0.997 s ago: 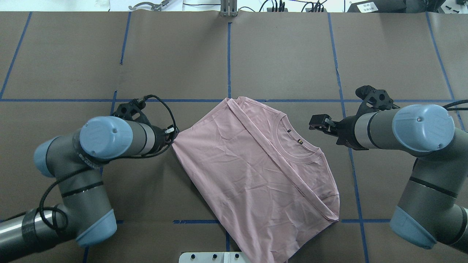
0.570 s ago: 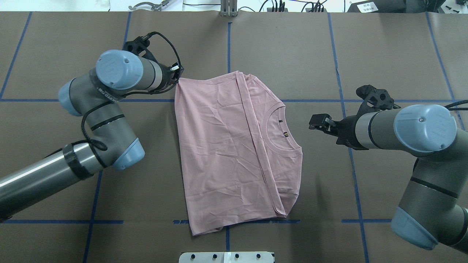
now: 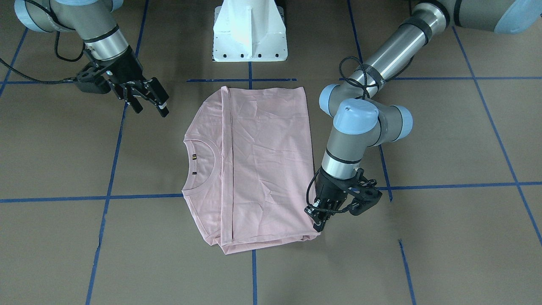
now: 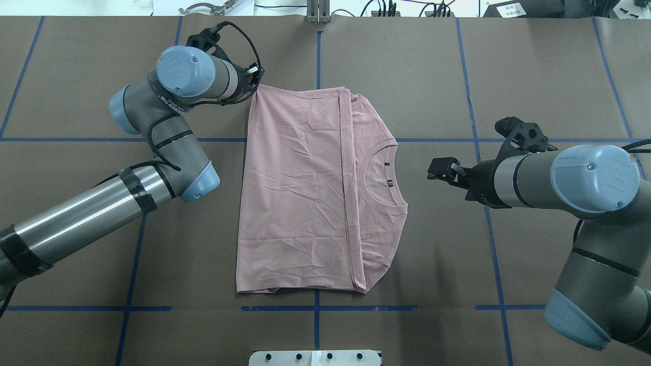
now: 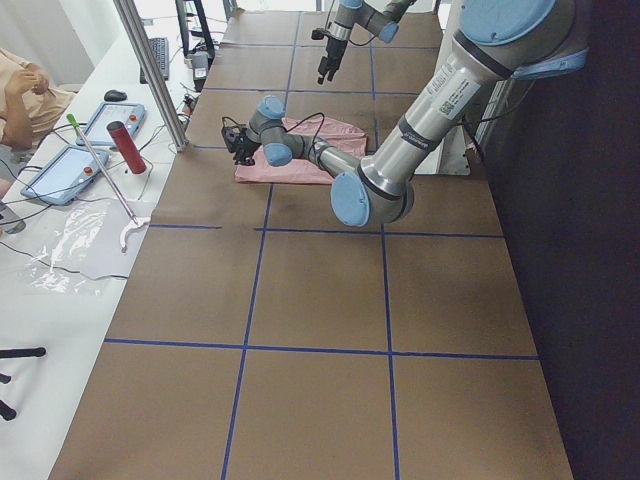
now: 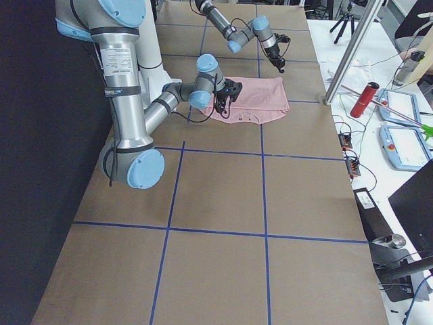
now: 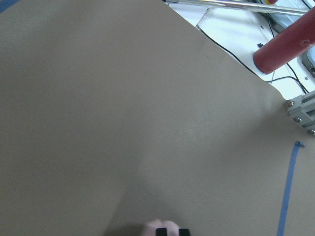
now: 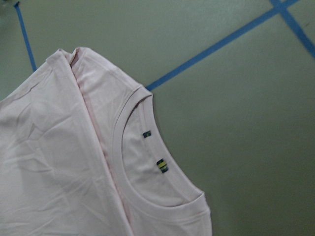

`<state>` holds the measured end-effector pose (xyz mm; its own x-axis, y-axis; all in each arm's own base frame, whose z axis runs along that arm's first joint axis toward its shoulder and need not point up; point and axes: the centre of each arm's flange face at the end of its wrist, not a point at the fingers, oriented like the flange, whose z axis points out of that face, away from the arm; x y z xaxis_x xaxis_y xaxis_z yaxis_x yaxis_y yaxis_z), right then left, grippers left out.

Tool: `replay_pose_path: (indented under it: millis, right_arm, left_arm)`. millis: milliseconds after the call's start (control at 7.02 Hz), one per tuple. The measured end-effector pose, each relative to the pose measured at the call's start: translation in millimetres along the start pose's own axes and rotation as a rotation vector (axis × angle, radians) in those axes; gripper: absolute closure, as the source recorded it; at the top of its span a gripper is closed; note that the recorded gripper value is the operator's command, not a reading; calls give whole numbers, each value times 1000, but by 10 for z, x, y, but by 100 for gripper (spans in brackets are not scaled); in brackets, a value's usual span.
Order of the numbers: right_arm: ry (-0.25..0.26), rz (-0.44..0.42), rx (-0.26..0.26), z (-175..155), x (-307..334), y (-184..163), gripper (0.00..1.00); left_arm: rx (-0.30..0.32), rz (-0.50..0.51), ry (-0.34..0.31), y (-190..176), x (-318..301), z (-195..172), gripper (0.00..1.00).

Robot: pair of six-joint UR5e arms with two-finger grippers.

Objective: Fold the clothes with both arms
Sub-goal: 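Move the right gripper to the shirt's near corner while the left gripper withdraws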

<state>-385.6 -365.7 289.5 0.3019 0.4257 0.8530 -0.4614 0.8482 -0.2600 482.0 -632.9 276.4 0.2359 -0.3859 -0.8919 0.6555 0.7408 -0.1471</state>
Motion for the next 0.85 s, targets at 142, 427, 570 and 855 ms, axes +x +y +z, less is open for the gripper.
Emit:
replay_pose_path:
  millis: [142,427,570,855]
  right_arm:
    - [-9,65,-32,74,-107,283,5]
    - [32,156,-58,348,-260,962,12]
    - [63,156,-34,523,-324,1333,13]
    - [119,150,2,862,-314,1721,18]
  left_arm:
    - [-27,4,32,4,-123,-245,70]
    - [-63,5,58,3,-259,-502,70]
    - [-67,5,61,5,-274,-529,70]
    - [-68,4,59,0,-306,-534,70]
